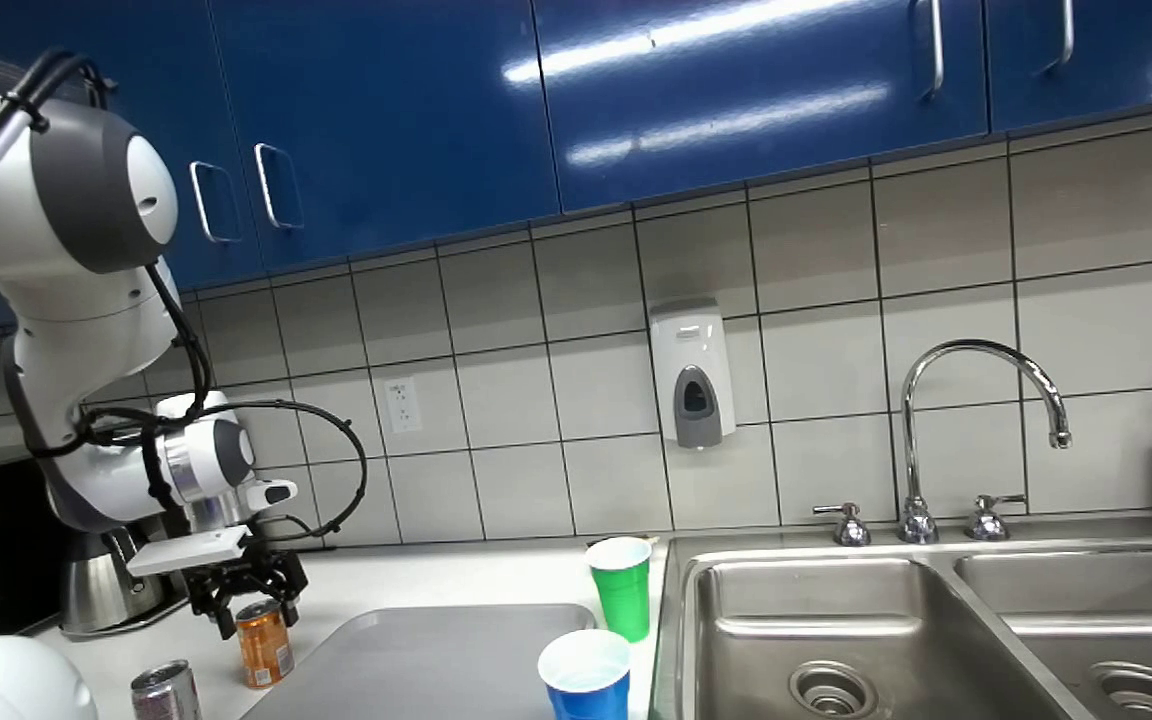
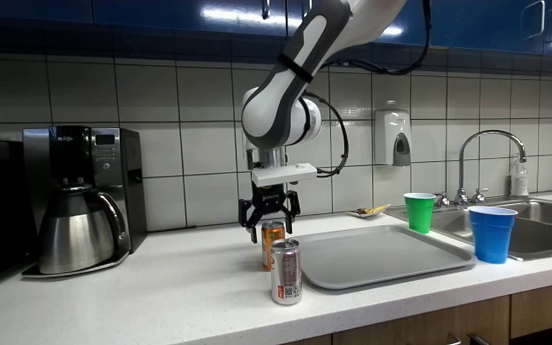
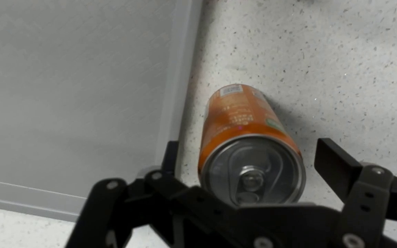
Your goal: Put the Fanta and Coke cans on the grey tray
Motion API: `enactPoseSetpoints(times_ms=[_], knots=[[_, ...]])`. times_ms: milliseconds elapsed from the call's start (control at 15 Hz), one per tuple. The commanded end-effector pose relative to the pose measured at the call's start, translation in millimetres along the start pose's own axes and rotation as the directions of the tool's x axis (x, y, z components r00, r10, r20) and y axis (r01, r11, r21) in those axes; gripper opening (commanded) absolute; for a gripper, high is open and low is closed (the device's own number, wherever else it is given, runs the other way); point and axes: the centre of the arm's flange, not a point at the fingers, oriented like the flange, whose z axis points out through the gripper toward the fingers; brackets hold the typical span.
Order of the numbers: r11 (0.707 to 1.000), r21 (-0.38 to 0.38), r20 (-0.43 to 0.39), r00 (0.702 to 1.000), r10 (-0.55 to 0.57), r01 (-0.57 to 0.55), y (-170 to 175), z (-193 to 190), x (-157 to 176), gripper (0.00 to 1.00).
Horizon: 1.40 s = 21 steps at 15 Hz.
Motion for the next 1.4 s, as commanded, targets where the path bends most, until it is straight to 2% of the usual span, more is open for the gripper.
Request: enactPoseSetpoints(times_ms=[0, 267, 333, 1333], knots=[[1.0, -0.005, -0.004, 1.0, 0.002, -0.002, -3.4, 1.8, 11.2, 0.72], [1.0, -0.004, -0.005, 1.0, -0.003, 0.003, -8.6, 1.6, 13.3, 0.42], [1.0, -0.004, -0.007, 1.0, -0.004, 0.004, -10.0, -0.2, 13.1, 0.38], [1.0, -0.015, -0.075, 0.997, 0.017, -0.018, 0.3, -44.7, 0.8, 0.38]])
